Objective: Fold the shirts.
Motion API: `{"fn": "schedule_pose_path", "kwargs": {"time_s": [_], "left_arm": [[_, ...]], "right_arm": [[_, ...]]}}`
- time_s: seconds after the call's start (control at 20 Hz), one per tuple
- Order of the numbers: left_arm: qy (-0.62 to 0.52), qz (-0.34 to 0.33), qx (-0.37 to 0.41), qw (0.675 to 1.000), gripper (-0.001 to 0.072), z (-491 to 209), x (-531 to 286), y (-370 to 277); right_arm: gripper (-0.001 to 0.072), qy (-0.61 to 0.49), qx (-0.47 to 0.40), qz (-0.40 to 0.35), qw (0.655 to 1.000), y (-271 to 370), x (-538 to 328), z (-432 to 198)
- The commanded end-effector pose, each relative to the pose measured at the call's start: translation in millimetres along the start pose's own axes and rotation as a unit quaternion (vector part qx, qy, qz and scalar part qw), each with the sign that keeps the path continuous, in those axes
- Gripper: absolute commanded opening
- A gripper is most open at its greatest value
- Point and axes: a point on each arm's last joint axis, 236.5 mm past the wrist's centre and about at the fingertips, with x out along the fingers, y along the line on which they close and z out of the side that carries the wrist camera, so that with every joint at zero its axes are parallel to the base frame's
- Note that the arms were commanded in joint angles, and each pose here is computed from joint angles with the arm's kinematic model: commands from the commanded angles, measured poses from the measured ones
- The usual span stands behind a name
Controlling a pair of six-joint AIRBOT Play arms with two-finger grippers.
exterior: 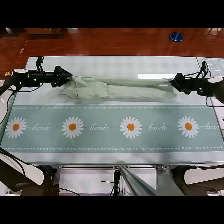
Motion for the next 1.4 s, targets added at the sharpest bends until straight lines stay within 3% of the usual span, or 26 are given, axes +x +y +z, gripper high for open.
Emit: {"fn": "schedule_pose_path", "kwargs": {"time_s": [0.0,0.2,0.25,0.3,0.5,0.65,1.0,1.05,1.1,1.15,1.2,1.25,1.35], "left_arm": [[-0.002,-0.031,0.020,0.999,0.0545,20.8,-29.2,-18.6],[0.003,-0.064,0.045,0.997,0.0541,38.4,-89.1,-34.6],[0.010,-0.064,0.048,0.997,0.0531,34.9,-97.1,-34.9],[0.023,-0.055,0.053,0.997,0.0529,28.3,-102.3,-32.1],[0.079,-0.023,0.065,0.994,0.0528,1.6,-102.9,-25.9],[0.092,-0.026,0.070,0.993,0.0468,-5.2,-97.5,-31.2],[0.099,-0.028,0.075,0.992,0.0463,-9.5,-91.6,-36.4],[0.100,-0.029,0.076,0.992,0.0463,-10.0,-90.9,-37.5],[0.101,-0.031,0.076,0.991,0.0463,-10.8,-90.3,-39.1],[0.102,-0.036,0.076,0.991,0.0462,-11.5,-90.3,-42.2],[0.101,-0.042,0.076,0.991,0.0457,-11.5,-91.3,-46.2],[0.098,-0.048,0.078,0.991,0.0455,-10.6,-93.3,-51.9],[0.087,-0.067,0.082,0.991,0.0283,-7.7,-97.6,-68.8]], "right_arm": [[0.0420,-0.015,-0.044,0.019,0.999,18.7,-22.9,18.2],[0.0432,-0.045,-0.072,-0.050,0.995,-15.8,-90.6,59.2],[0.0495,-0.023,-0.066,-0.068,0.995,-33.4,-99.1,52.8],[0.0508,0.006,-0.061,-0.078,0.995,-47.8,-102.2,41.4],[0.0527,0.094,0.025,-0.025,0.995,-62.8,-83.0,1.2],[0.0526,0.103,0.077,0.025,0.991,-51.9,-50.9,-5.5],[0.0503,0.133,0.070,0.029,0.988,-22.5,24.0,-45.6],[0.0488,0.133,0.067,0.032,0.988,-15.1,29.5,-48.6],[0.0340,0.130,0.062,0.036,0.989,-6.6,32.3,-48.9],[0.0123,0.124,0.054,0.045,0.990,1.8,30.9,-45.1],[0.0025,0.122,0.041,0.055,0.990,11.4,25.0,-39.6],[0.0024,0.117,0.021,0.065,0.991,21.8,14.2,-30.6],[0.0024,0.095,-0.004,0.084,0.992,45.2,-15.4,-8.0]]}}
